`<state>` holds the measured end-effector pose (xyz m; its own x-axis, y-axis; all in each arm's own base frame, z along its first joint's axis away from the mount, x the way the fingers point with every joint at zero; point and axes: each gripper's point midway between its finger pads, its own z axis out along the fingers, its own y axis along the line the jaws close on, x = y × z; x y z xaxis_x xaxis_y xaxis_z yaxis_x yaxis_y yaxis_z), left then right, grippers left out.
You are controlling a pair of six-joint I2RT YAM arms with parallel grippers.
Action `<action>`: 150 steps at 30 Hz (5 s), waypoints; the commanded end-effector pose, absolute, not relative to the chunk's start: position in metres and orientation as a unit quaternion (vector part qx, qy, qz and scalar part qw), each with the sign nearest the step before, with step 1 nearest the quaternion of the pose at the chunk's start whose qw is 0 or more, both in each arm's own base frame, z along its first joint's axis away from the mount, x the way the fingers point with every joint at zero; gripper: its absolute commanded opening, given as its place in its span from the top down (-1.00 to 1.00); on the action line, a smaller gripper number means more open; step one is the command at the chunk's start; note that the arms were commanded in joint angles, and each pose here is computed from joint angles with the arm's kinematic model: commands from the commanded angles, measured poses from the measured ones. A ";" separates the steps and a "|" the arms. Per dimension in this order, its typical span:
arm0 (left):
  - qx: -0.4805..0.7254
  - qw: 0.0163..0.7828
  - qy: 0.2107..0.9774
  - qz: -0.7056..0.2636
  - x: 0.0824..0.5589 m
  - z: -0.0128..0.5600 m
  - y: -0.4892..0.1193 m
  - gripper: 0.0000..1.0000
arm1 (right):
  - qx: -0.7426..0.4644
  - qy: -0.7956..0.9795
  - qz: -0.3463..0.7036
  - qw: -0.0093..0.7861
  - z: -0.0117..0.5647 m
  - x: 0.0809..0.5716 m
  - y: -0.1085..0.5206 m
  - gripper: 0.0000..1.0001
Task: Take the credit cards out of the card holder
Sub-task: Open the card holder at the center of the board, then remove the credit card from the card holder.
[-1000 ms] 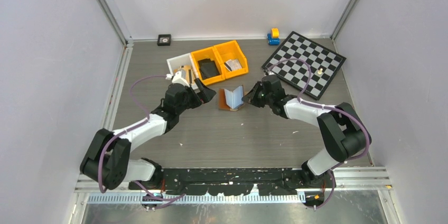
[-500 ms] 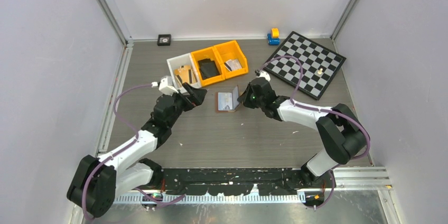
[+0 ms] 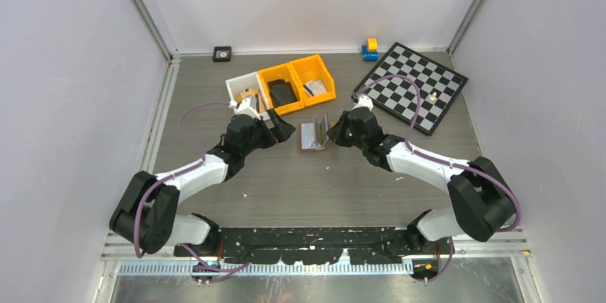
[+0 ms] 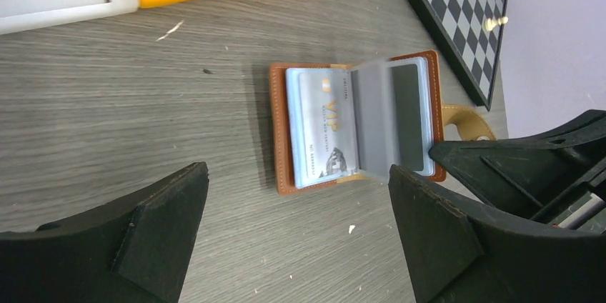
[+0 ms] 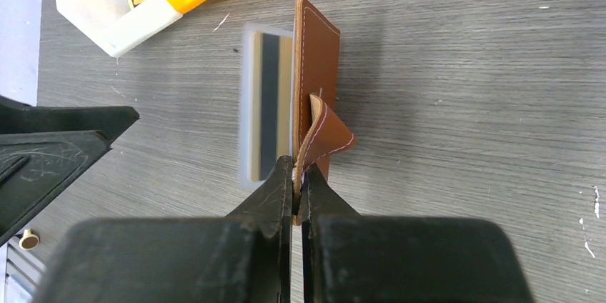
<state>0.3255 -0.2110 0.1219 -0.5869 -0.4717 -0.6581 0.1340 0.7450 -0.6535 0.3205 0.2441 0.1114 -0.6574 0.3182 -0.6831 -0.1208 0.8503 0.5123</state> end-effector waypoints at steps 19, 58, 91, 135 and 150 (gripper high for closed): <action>-0.044 0.281 0.915 -0.285 0.336 0.051 -0.259 -0.81 | 0.092 0.893 0.277 0.343 0.068 0.341 0.244 0.88; 0.000 0.275 0.906 -0.321 0.317 0.075 -0.266 1.00 | 0.108 0.858 0.254 0.434 0.123 0.338 0.206 0.02; 0.024 0.299 0.892 -0.339 0.300 0.086 -0.269 0.86 | 0.057 0.908 0.310 0.276 0.054 0.335 0.267 0.99; 0.052 0.301 0.859 -0.411 0.293 0.104 -0.289 0.46 | 0.053 0.917 0.326 0.225 0.036 0.331 0.281 0.99; 0.048 0.281 0.865 -0.413 0.295 0.096 -0.292 0.69 | 0.053 0.915 0.329 0.229 0.040 0.330 0.281 0.80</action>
<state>0.2859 -0.2867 0.0872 -0.8475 -0.1390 -0.5123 0.2994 0.6718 -0.6775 0.3280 0.2767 0.0312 -0.8933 0.2483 -0.3748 -0.0396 0.7870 0.6157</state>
